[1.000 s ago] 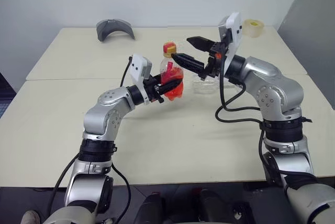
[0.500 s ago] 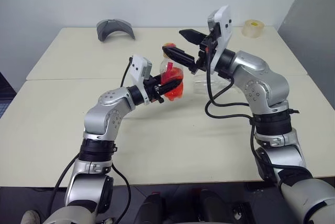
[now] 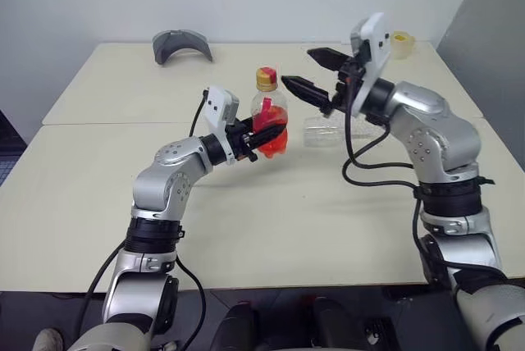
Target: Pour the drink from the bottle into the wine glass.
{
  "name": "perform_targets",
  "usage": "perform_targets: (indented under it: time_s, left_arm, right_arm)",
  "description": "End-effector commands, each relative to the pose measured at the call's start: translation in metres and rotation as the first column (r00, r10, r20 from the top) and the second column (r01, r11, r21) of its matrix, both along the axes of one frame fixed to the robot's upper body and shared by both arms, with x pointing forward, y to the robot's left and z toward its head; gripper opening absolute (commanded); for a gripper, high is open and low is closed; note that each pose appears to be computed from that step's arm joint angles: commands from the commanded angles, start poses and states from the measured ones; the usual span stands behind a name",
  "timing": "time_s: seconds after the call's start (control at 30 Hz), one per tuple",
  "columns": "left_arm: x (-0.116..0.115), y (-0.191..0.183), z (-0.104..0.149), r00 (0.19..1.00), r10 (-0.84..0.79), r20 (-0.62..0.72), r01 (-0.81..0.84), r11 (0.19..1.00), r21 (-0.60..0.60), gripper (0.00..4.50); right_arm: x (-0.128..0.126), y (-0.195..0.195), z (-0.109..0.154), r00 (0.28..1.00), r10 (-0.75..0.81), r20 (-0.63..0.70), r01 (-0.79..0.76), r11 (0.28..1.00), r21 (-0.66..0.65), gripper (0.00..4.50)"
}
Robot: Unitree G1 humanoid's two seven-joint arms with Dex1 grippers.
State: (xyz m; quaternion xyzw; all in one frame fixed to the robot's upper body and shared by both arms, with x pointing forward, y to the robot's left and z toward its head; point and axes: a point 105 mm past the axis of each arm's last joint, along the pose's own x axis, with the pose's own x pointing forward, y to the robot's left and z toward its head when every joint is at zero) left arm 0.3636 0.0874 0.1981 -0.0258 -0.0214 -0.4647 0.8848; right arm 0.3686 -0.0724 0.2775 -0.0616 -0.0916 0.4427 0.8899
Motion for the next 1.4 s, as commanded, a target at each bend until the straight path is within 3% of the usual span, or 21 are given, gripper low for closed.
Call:
perform_targets:
  time_s: [0.03,0.3,0.57,0.9,1.03,1.23,1.27,1.4]
  left_arm:
    - [-0.002,-0.004,0.025,0.995,-0.019,0.098,0.021,1.000,-0.020,1.65]
    - [0.000,-0.006,0.027,0.994,-0.025,0.104,0.027,0.999,-0.019,1.65]
    - [0.000,-0.004,0.027,0.994,-0.027,0.110,0.029,1.000,-0.010,1.65]
    - [-0.002,-0.001,0.027,0.993,-0.023,0.115,0.023,1.000,-0.001,1.65]
    - [-0.003,-0.002,0.024,0.994,-0.026,0.110,0.026,1.000,-0.002,1.65]
    - [-0.004,-0.004,0.023,0.994,-0.029,0.109,0.030,1.000,-0.005,1.64]
    - [-0.005,-0.004,0.023,0.994,-0.030,0.109,0.031,1.000,-0.005,1.63]
    - [-0.008,-0.006,0.021,0.994,-0.038,0.105,0.039,0.999,-0.004,1.60]
  right_arm:
    - [-0.008,-0.006,0.016,0.998,0.008,0.056,-0.009,1.000,0.015,4.50]
    - [-0.036,0.031,0.019,0.975,0.222,0.008,-0.222,0.971,0.091,4.50]
    - [-0.018,0.056,0.034,0.980,0.199,-0.014,-0.194,0.967,0.163,4.50]
    - [-0.022,0.069,0.032,0.967,0.252,-0.027,-0.244,0.956,0.161,4.50]
    - [-0.024,0.069,0.031,0.965,0.262,-0.028,-0.254,0.955,0.155,3.62]
    - [-0.026,0.069,0.031,0.963,0.267,-0.023,-0.260,0.954,0.151,1.43]
    - [-0.026,0.069,0.031,0.963,0.268,-0.022,-0.262,0.954,0.149,1.25]
    - [-0.028,0.070,0.029,0.962,0.271,-0.017,-0.267,0.955,0.126,1.25]
